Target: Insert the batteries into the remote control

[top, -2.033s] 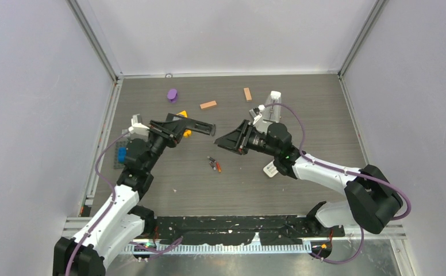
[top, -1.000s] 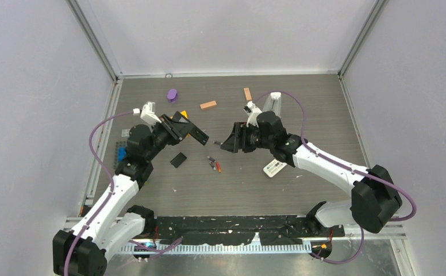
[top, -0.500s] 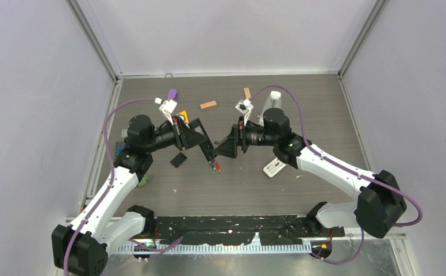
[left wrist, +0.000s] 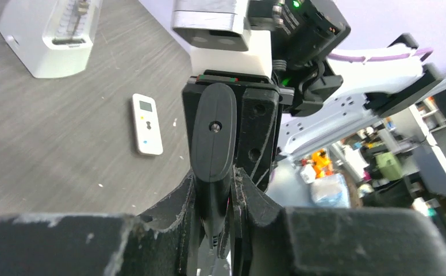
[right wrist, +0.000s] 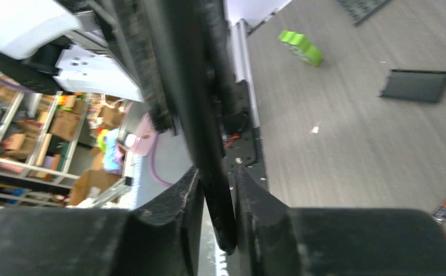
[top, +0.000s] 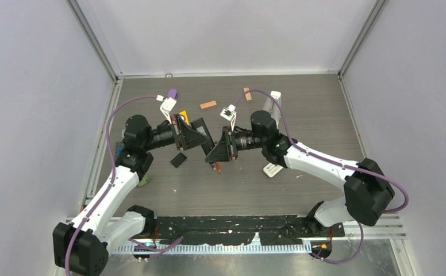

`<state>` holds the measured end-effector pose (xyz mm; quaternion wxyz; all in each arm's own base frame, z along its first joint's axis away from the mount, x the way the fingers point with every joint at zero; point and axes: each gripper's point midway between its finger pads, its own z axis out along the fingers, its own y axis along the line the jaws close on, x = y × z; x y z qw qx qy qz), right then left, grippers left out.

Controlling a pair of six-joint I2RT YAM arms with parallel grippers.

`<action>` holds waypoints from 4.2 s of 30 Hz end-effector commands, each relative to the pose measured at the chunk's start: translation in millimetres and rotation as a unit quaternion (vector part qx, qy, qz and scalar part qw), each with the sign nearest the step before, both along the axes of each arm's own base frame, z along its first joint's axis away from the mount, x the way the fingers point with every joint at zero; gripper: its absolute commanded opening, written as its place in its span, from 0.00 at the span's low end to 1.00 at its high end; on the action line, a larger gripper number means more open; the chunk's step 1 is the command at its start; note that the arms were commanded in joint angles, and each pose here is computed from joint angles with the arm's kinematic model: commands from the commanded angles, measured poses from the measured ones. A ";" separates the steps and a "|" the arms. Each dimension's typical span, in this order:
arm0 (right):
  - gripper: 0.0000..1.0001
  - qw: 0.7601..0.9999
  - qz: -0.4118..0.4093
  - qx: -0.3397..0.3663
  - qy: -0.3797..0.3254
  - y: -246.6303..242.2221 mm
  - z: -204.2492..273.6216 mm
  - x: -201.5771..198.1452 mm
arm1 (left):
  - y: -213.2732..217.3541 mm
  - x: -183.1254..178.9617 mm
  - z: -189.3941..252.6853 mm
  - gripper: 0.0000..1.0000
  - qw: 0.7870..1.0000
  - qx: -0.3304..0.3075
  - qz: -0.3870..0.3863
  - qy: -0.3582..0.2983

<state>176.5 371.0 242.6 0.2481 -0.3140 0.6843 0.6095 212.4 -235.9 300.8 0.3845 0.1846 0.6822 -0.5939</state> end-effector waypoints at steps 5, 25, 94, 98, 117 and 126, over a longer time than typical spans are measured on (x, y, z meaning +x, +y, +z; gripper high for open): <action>0.09 0.996 -0.033 0.072 0.032 6.8 36.4 2.5 | 4.7 -0.8 20.8 0.23 0.997 -0.062 0.036 -0.019; 0.86 0.981 -0.187 -0.027 0.040 -34.4 8.6 17.4 | 35.2 22.0 -11.0 0.00 0.984 -0.006 0.173 -0.038; 0.21 0.842 -0.209 -0.486 -0.106 16.2 -218.8 118.4 | 123.1 74.7 -70.9 0.00 0.915 0.104 0.372 0.116; 0.08 0.839 -0.224 -0.485 -0.102 12.6 -216.3 121.9 | 121.9 74.5 -71.2 0.00 0.917 0.102 0.368 0.115; 0.05 0.884 -0.356 -0.280 -0.115 -15.9 -16.9 132.4 | 80.2 48.7 -7.3 0.00 0.968 -0.056 0.243 0.004; 0.05 0.944 -0.282 -0.117 -0.126 -9.1 77.3 64.9 | 68.5 39.8 22.7 0.00 0.970 -0.155 0.185 0.016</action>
